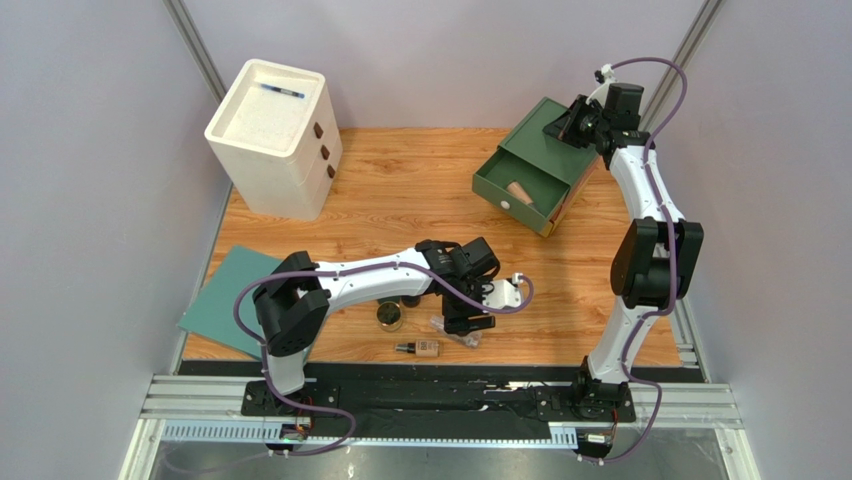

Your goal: Organize the makeup

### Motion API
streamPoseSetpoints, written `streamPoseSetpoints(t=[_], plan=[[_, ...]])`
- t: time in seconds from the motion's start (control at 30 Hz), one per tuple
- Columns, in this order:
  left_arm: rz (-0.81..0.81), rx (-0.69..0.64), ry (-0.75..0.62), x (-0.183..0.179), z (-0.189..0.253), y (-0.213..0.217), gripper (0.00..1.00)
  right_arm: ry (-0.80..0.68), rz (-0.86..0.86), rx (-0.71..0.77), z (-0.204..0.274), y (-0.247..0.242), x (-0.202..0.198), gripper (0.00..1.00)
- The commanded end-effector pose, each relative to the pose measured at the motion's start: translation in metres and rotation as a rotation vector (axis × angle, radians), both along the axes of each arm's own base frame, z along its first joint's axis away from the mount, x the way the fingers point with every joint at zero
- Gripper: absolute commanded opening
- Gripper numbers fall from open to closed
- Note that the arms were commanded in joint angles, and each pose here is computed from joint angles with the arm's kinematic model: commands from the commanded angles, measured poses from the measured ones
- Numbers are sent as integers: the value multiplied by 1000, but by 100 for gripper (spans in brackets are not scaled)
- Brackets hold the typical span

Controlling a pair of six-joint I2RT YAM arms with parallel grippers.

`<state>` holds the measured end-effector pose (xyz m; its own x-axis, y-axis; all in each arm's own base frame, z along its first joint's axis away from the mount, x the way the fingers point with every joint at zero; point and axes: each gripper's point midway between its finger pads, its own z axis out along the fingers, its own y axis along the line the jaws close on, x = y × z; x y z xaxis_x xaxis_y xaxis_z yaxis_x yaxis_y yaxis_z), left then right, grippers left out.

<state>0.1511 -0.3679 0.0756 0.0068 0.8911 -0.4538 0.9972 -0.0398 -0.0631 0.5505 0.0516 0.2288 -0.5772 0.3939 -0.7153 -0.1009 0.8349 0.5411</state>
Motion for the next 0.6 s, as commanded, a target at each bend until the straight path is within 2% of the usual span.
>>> streamPoseSetpoints(t=[0.0, 0.4, 0.5, 0.53, 0.57], plan=[[-47, 23, 34, -9, -7, 1, 69, 591, 17, -46, -157, 4, -87, 2], [-68, 114, 17, -9, -50, 0, 66, 609, 14, -51, -163, 3, -91, 2], [-53, 147, -10, -3, -65, -1, 62, 613, 11, -54, -164, 2, -92, 2], [-48, 150, -19, 0, -67, -2, 53, 615, 12, -56, -165, 2, -93, 2], [-46, 155, -29, 3, -70, -3, 38, 616, 10, -53, -165, 2, -93, 2]])
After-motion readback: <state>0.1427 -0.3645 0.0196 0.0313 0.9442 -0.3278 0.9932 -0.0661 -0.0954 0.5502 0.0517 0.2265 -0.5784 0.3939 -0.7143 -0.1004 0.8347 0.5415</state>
